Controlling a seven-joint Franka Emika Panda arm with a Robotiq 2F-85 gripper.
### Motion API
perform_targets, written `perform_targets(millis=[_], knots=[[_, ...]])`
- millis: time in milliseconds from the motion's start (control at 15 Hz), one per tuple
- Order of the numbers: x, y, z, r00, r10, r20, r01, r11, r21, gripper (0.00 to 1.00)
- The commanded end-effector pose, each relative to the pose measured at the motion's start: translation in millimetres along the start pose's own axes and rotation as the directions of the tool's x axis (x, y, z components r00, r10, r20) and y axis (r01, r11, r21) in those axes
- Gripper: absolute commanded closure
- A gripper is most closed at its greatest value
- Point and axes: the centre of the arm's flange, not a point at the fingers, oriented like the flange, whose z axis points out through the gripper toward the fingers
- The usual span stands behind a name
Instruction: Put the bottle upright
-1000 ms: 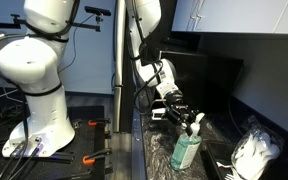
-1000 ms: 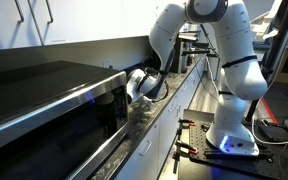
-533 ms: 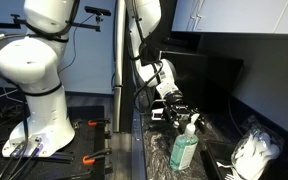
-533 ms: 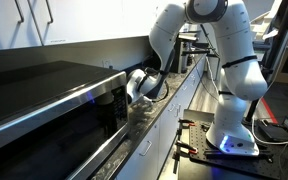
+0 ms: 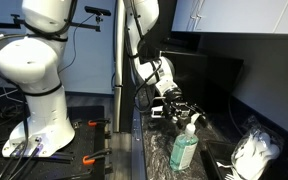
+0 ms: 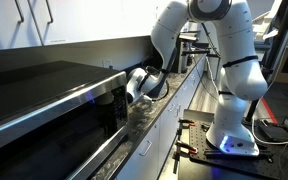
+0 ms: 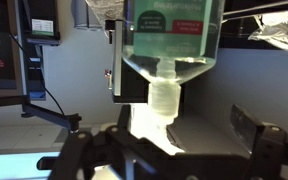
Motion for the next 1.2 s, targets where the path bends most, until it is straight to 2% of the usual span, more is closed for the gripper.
perform_targets(millis=[0,400,800,1133], knots=[[34.6,1.9,-16.1,1.000,0.019,-0.011,-0.019,0.997,0.075,0.00],[68.8,7.0,-22.2,0.998,0.066,-0.023,-0.061,0.987,0.150,0.00],[110.3,17.7,-23.9,0.990,0.143,-0.011,-0.140,0.976,0.167,0.00],[159.9,36.1,-24.6,0.979,0.205,-0.001,-0.201,0.962,0.187,0.00]])
